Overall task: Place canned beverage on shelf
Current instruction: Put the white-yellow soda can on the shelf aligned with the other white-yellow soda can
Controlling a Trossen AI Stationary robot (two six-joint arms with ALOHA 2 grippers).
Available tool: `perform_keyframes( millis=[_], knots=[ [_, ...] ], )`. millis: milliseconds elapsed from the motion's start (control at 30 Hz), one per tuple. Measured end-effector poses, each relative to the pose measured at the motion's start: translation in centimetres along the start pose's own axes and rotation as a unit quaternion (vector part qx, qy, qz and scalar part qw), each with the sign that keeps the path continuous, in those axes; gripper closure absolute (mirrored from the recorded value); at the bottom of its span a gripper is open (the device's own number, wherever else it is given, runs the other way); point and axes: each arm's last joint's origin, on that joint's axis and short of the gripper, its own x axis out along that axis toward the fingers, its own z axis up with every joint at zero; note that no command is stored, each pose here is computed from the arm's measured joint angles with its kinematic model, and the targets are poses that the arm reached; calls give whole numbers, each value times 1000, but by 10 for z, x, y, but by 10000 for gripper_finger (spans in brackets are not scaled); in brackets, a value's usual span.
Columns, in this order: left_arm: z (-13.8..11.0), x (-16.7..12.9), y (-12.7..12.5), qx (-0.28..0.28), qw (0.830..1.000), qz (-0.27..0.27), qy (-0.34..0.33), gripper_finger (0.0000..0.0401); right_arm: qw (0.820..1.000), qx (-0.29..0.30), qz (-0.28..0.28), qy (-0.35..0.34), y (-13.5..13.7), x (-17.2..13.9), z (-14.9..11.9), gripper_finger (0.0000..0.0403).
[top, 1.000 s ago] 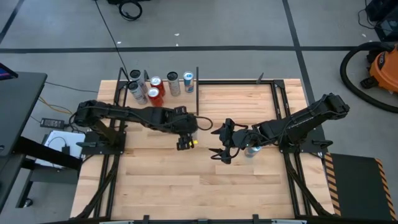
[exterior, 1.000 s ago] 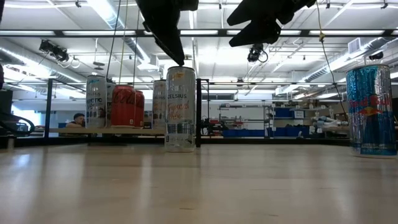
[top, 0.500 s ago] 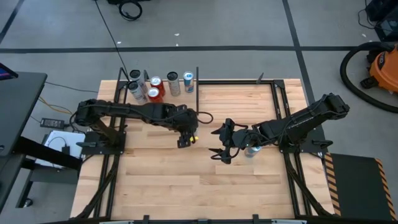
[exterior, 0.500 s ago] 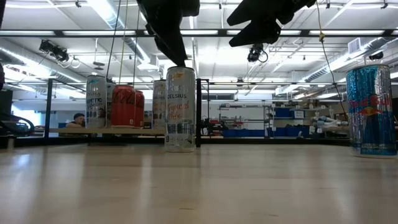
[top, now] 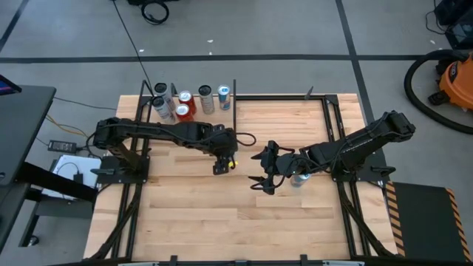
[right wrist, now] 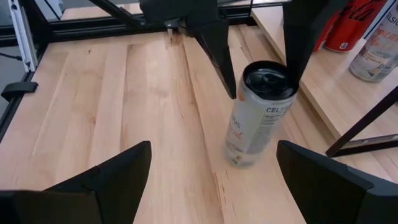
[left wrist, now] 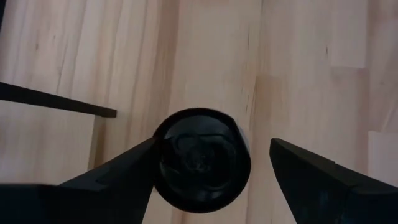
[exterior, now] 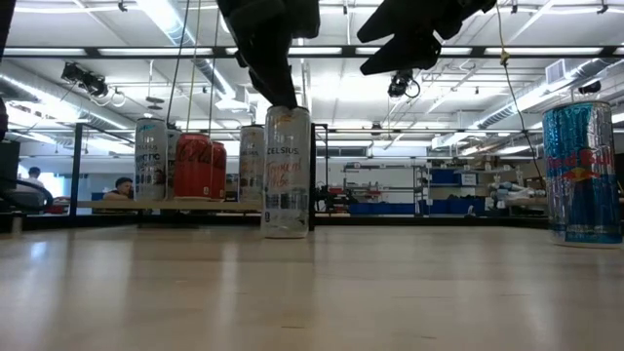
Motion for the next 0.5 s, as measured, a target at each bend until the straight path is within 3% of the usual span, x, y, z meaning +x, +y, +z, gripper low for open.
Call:
perform_keyframes(
  millis=[500],
  knots=[
    [2,-3,-7,9,1000,-9,-17,86,1000,-2,-1,3,0,0,-1,46]
  ],
)
